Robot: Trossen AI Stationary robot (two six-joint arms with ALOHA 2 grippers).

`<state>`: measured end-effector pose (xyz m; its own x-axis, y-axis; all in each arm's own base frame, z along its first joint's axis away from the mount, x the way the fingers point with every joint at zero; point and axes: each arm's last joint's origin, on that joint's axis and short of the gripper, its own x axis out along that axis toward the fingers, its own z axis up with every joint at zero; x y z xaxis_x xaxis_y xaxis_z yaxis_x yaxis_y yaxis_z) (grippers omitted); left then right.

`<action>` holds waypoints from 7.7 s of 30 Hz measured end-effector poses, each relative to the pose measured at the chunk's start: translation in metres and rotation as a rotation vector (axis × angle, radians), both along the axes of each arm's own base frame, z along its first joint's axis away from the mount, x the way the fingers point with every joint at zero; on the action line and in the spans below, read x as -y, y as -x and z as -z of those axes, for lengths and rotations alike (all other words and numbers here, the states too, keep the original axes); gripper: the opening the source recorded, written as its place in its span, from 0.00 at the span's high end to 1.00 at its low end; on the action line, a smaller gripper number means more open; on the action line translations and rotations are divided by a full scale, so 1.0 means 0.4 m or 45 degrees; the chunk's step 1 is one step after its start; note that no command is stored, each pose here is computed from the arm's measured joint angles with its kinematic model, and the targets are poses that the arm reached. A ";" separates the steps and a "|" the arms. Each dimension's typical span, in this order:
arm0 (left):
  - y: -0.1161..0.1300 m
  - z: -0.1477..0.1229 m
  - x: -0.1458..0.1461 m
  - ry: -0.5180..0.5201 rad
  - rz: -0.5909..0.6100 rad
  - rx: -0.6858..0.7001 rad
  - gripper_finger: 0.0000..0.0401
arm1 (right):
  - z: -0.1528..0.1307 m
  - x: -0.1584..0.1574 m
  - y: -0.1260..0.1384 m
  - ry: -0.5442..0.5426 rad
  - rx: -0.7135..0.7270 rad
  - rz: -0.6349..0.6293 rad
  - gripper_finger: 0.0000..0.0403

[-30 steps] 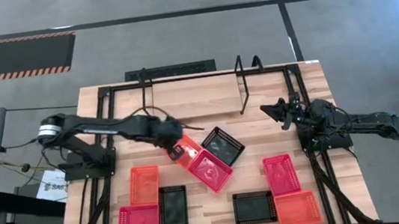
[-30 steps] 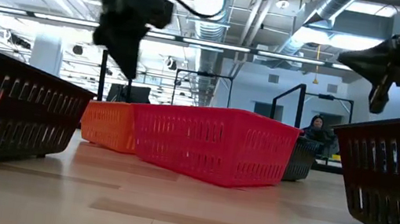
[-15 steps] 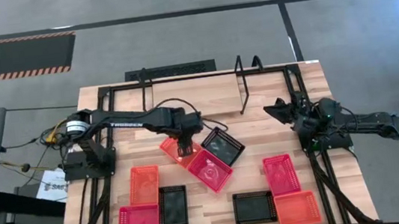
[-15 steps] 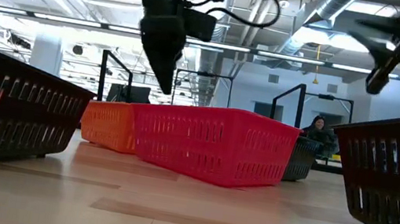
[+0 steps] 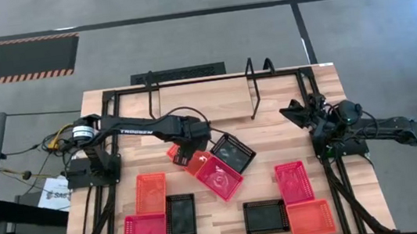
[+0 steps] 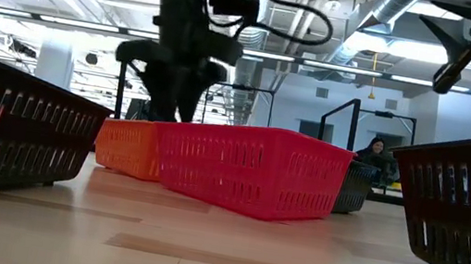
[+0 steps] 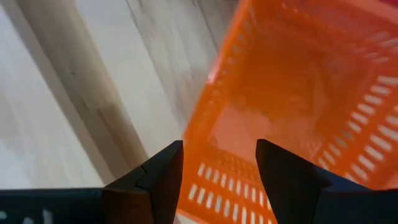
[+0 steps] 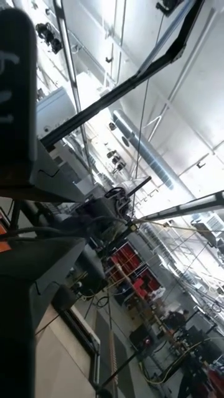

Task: Stack baskets on shelf by color
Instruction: Put the top center orange bin on the shelf, then put the top center black bin on the shelf

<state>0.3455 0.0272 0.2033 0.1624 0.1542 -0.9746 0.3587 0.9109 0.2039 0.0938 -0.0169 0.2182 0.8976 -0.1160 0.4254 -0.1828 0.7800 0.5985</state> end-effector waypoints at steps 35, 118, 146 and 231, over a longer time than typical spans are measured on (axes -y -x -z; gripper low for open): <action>-0.067 -0.415 -0.147 -0.088 -1.150 0.633 1.00 | -0.001 0.000 0.002 0.000 0.007 0.012 0.70; -0.003 -0.094 -0.287 0.443 -2.255 0.586 1.00 | 0.001 0.010 0.003 0.133 -0.029 0.260 0.70; 0.072 -0.079 -0.432 0.464 -2.441 0.536 1.00 | -0.001 0.007 0.003 0.144 -0.019 0.218 0.70; 0.060 -0.612 0.111 -0.038 -1.311 0.921 0.67 | 0.022 -0.039 -0.342 -0.094 -1.962 -0.182 0.52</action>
<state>0.3213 -0.0170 0.4482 0.4482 0.5474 -0.7067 -0.7166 0.6926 0.0820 0.2304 -0.0011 0.2095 0.4513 0.0278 -0.8919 0.5576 0.7716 0.3062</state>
